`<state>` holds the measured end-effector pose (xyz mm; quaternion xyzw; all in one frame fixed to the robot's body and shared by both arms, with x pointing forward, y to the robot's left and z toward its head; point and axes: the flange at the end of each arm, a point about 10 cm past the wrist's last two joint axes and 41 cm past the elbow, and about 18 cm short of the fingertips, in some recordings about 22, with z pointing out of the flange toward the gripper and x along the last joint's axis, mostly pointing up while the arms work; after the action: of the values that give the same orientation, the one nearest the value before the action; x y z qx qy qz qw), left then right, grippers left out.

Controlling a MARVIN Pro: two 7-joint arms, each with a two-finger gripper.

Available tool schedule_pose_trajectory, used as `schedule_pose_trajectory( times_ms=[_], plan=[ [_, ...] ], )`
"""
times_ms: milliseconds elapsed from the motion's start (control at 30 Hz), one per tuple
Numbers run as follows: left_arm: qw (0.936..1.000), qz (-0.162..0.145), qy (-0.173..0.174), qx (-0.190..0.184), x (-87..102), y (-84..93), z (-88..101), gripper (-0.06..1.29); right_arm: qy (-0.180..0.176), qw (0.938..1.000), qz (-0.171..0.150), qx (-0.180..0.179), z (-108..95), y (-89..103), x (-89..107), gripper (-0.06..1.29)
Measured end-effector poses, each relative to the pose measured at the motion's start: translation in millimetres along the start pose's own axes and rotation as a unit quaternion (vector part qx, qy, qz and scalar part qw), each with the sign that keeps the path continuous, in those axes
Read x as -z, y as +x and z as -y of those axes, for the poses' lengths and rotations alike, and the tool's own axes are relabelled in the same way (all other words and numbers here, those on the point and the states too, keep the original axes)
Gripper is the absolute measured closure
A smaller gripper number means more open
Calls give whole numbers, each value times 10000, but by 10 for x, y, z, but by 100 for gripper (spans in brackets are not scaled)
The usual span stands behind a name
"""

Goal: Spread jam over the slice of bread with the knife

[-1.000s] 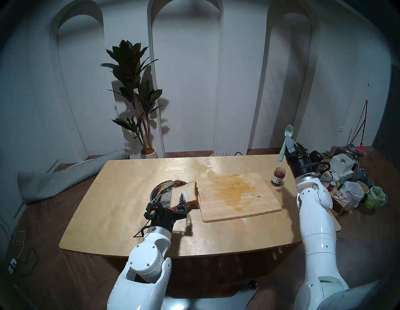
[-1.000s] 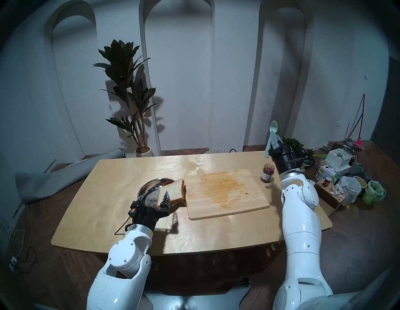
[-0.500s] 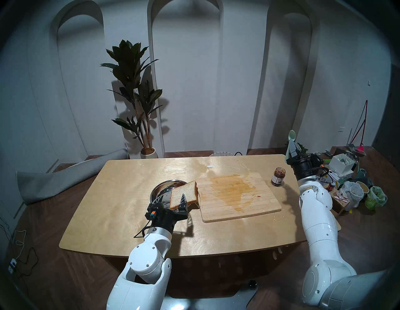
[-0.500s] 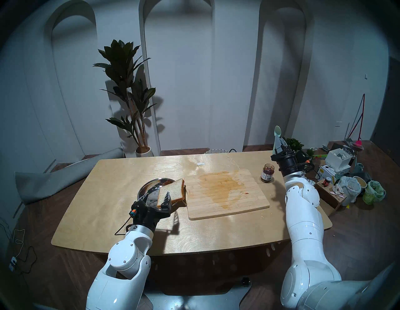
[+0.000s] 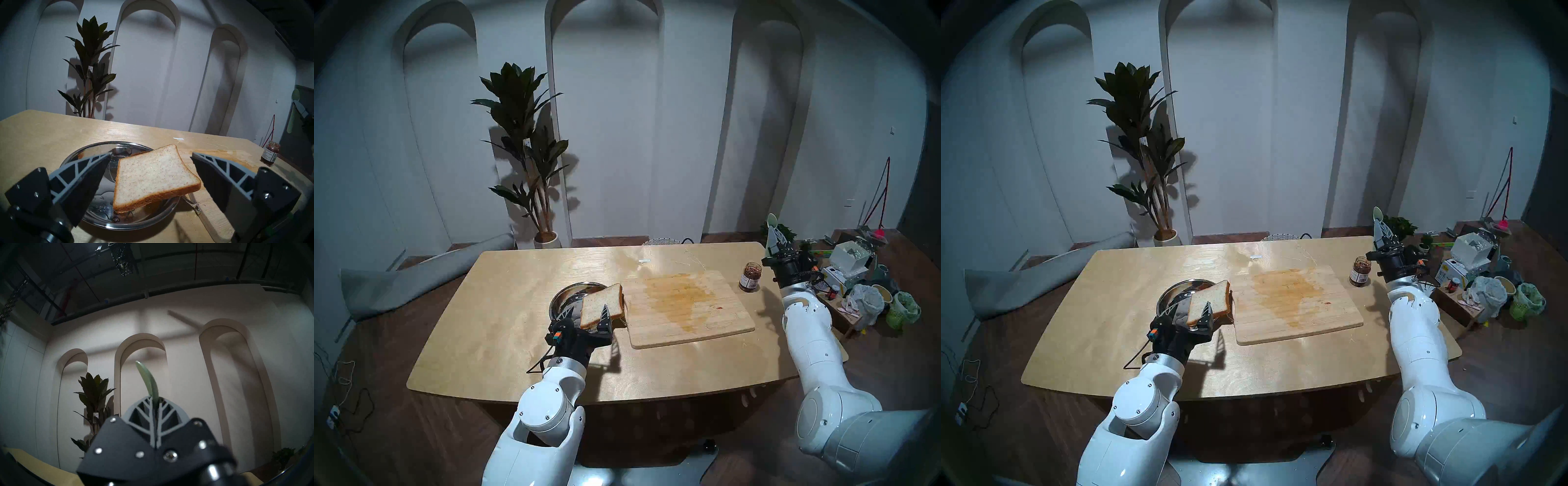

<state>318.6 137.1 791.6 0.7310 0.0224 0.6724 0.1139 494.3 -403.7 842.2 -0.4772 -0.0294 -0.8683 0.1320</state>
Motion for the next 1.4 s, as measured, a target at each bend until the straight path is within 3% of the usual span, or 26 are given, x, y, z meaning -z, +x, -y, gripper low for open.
schedule_pose_trajectory(
  times_ms=[300,667,1400],
  plan=[
    [10000,3,-24,47,3,-1,-21,0,348,9991,61,216,51,-111,-97,126],
    [9999,-33,74,123,20,33,10,0,488,9982,179,290,73,-235,-134,126],
    [9994,-78,66,326,34,108,35,0,-27,9986,476,235,-58,-384,-12,126]
  ],
)
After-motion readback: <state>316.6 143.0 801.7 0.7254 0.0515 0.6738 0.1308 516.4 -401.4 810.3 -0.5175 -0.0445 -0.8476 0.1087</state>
